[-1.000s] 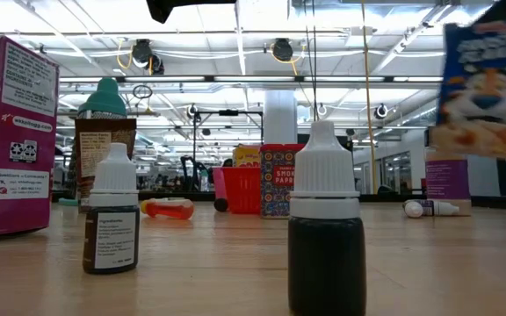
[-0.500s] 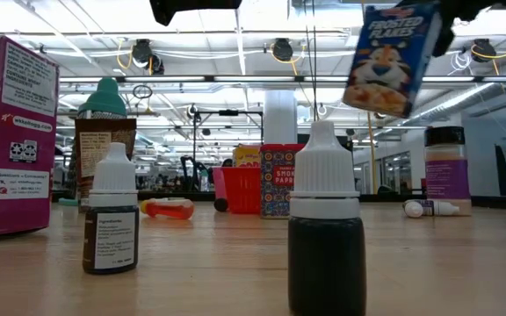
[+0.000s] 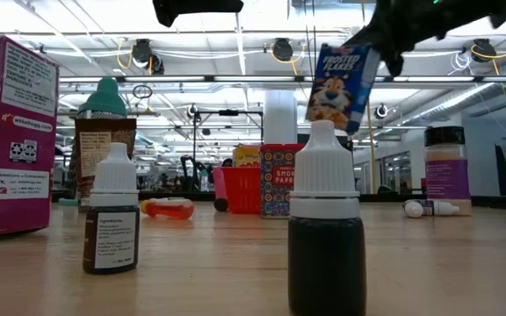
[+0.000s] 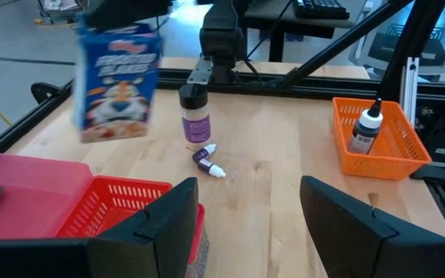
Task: Pick & Place Kitchen Items
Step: Put the blue cereal box into the pink bin
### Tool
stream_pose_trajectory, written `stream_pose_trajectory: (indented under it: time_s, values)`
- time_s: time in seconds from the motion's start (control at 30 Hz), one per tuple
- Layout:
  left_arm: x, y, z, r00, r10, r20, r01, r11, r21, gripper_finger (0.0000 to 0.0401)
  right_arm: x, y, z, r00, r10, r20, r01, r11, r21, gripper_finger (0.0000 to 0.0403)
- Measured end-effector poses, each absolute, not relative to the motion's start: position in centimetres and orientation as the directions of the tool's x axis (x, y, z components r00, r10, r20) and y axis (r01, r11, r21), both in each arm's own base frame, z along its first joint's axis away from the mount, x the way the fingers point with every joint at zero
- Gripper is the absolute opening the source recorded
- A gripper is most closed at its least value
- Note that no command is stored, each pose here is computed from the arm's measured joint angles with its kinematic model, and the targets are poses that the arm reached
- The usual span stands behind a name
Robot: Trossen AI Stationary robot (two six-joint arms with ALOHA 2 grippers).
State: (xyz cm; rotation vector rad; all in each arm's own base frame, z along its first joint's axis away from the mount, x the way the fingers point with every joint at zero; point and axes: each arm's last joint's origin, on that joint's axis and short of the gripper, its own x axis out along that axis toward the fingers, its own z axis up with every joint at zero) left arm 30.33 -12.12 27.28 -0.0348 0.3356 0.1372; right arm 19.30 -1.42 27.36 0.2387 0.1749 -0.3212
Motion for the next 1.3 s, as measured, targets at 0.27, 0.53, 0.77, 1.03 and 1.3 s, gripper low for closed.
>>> stream_pose_trajectory:
  time_s: [0.27,0.53,0.77,1.03,1.3]
  values:
    - [30.3,-12.1,27.3,0.935,0.128,-0.331,-0.127,0.992,0.025,0.0228,21.2,-5.8,26.1,0.933,-0.296,-0.207,0.339,0.916,0.217,0.0]
    - [30.4,-11.9,27.3,0.934,0.136,-0.33,-0.135,0.99,0.024,0.0228,22.4,-9.8,25.5,0.951,-0.285,-0.121,0.307,0.923,0.235,0.0]
    - [30.6,-11.4,27.3,0.932,0.149,-0.329,-0.151,0.988,0.02,0.0227,23.6,-12.5,24.5,0.929,-0.323,-0.182,0.359,0.908,0.218,0.0]
    - [31.0,-10.4,27.4,0.929,0.181,-0.322,-0.187,0.982,0.012,0.0228,24.9,-14.0,23.6,0.899,-0.375,-0.227,0.424,0.873,0.239,0.0]
    - [31.2,-9.9,27.5,0.931,0.193,-0.308,-0.202,0.979,0.001,0.0228,25.5,-14.8,22.8,0.868,-0.451,-0.208,0.494,0.828,0.264,0.0]
